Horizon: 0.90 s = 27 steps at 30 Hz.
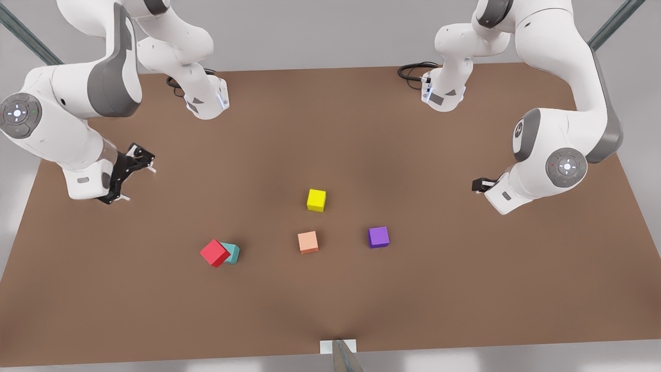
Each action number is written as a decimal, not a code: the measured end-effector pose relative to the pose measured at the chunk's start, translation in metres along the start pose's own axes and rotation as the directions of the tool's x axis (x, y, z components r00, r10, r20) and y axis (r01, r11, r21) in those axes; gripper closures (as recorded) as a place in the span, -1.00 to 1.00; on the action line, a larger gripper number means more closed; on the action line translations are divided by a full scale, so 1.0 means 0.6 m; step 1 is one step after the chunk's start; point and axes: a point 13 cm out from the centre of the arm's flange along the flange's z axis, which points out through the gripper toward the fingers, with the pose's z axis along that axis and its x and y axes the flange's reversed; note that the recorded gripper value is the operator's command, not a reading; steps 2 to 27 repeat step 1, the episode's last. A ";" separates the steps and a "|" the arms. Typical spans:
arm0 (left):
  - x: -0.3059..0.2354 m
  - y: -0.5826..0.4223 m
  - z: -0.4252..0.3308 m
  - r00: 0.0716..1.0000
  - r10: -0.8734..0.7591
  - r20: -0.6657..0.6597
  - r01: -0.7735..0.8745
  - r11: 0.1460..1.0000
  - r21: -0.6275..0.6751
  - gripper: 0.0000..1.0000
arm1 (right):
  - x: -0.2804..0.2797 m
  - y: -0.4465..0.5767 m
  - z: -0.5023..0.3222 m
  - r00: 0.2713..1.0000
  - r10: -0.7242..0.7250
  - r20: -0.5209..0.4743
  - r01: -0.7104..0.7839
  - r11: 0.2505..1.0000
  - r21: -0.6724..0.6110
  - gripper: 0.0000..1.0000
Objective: Pick up red wooden cube and pass to hand red wooden cube and place in blue wooden cube
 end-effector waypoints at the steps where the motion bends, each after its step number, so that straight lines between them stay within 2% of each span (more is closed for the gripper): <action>1: 0.000 0.000 0.000 1.000 0.000 0.000 0.000 1.000 0.000 -1.00 | 0.004 0.004 0.001 0.999 0.042 -0.010 -0.042 0.999 -0.008 -1.00; 27: 0.000 0.000 0.000 1.000 0.000 0.000 0.000 1.000 0.000 -1.00 | 0.004 0.004 0.001 0.999 0.042 -0.010 -0.042 0.999 -0.008 -1.00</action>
